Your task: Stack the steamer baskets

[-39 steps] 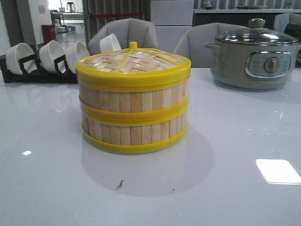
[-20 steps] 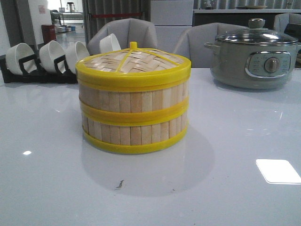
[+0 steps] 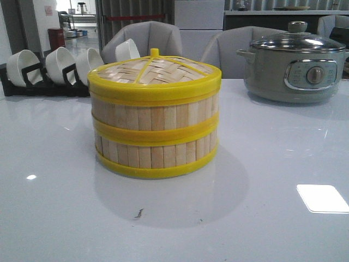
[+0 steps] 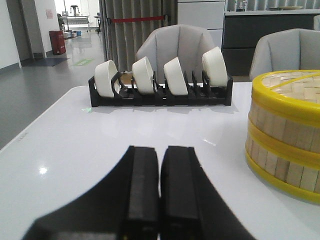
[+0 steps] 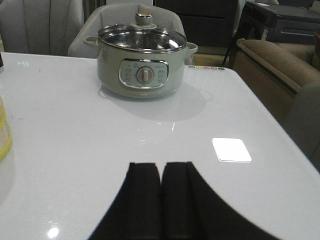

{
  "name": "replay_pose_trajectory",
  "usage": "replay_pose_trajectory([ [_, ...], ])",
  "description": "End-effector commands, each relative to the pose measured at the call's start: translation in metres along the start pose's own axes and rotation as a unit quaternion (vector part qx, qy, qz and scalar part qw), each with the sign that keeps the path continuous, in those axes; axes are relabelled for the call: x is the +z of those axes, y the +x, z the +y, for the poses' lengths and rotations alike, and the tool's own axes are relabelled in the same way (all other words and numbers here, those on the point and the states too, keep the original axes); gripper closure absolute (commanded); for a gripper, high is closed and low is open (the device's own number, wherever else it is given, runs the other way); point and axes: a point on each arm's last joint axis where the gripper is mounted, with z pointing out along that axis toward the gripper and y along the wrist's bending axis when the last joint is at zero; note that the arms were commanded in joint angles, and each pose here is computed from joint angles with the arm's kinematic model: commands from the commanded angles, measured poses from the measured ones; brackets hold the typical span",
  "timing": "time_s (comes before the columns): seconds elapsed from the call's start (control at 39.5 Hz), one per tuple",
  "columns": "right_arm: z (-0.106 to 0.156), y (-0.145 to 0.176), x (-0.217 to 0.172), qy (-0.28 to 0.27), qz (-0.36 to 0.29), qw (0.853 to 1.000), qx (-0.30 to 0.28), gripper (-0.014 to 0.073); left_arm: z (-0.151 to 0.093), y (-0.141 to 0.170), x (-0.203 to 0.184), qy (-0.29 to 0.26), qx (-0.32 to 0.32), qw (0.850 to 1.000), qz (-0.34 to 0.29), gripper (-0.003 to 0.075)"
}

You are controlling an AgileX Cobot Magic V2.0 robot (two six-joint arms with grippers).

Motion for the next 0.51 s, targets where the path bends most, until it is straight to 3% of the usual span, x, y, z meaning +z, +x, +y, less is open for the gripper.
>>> replay_pose_trajectory([
  [0.0,0.0002,-0.0164,-0.0024,-0.001,-0.052,0.999,-0.002,0.0526,-0.0007,-0.0075,-0.0014,0.004,-0.004,0.999,-0.046,0.0634],
  [0.48,-0.0001,-0.0162,-0.0023,0.001,-0.051,0.999,-0.008,0.0526,-0.0007,-0.0075,-0.0014,0.004,-0.004,0.999,-0.046,0.0634],
])
